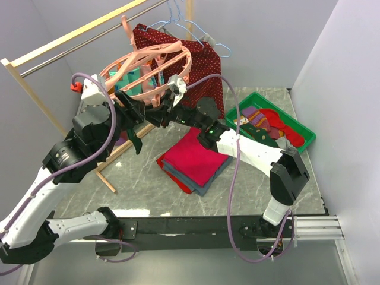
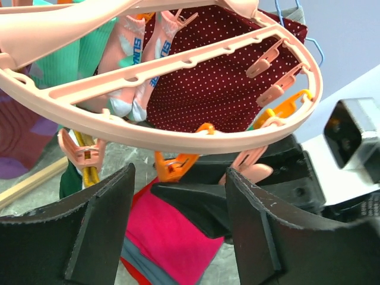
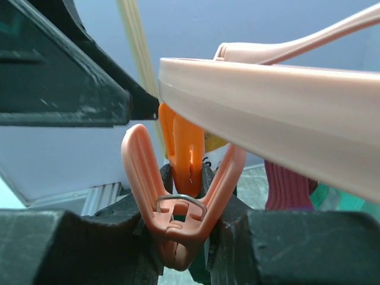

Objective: Clip the socks to the hanger
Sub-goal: Open the clamp at the hanger.

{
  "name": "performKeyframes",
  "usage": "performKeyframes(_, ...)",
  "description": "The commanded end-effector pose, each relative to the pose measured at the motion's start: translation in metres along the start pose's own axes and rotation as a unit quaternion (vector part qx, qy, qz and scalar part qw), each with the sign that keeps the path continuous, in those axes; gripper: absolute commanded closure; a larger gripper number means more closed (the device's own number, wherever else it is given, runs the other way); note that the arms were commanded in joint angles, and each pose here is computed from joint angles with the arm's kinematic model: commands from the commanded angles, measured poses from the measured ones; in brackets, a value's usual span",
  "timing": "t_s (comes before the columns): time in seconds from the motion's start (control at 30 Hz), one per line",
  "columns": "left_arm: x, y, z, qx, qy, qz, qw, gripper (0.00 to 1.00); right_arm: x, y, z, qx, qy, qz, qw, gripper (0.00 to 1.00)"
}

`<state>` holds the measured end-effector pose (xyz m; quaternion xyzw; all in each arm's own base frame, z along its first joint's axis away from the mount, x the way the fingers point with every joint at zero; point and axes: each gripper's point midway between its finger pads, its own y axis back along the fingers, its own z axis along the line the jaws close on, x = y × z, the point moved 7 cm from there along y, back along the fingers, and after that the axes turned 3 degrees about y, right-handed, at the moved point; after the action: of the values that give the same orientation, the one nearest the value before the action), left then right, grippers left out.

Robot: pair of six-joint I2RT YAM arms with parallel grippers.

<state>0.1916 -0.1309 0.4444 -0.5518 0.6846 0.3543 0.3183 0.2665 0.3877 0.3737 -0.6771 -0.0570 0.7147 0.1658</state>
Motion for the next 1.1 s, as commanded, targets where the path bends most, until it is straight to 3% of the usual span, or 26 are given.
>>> performKeyframes(0.0,-0.01,-0.002,-0.006,-0.009,0.02,-0.012,1.0,0.33,-0.025,-0.004,0.004,0.019,0.039,-0.022,0.999,0.98)
performKeyframes(0.43,-0.003,-0.016,0.009,-0.091,-0.038,-0.026,0.995,0.36,-0.027,-0.005,0.006,0.034,0.05,-0.019,0.998,0.99)
performKeyframes(0.67,-0.005,-0.02,0.005,-0.086,-0.043,-0.034,0.995,0.41,-0.026,-0.007,0.007,0.034,0.054,-0.014,0.998,0.99)
performKeyframes(1.07,0.003,-0.03,0.001,-0.081,-0.043,-0.029,0.995,0.4,-0.025,-0.009,0.011,0.032,0.059,-0.01,0.998,0.99)
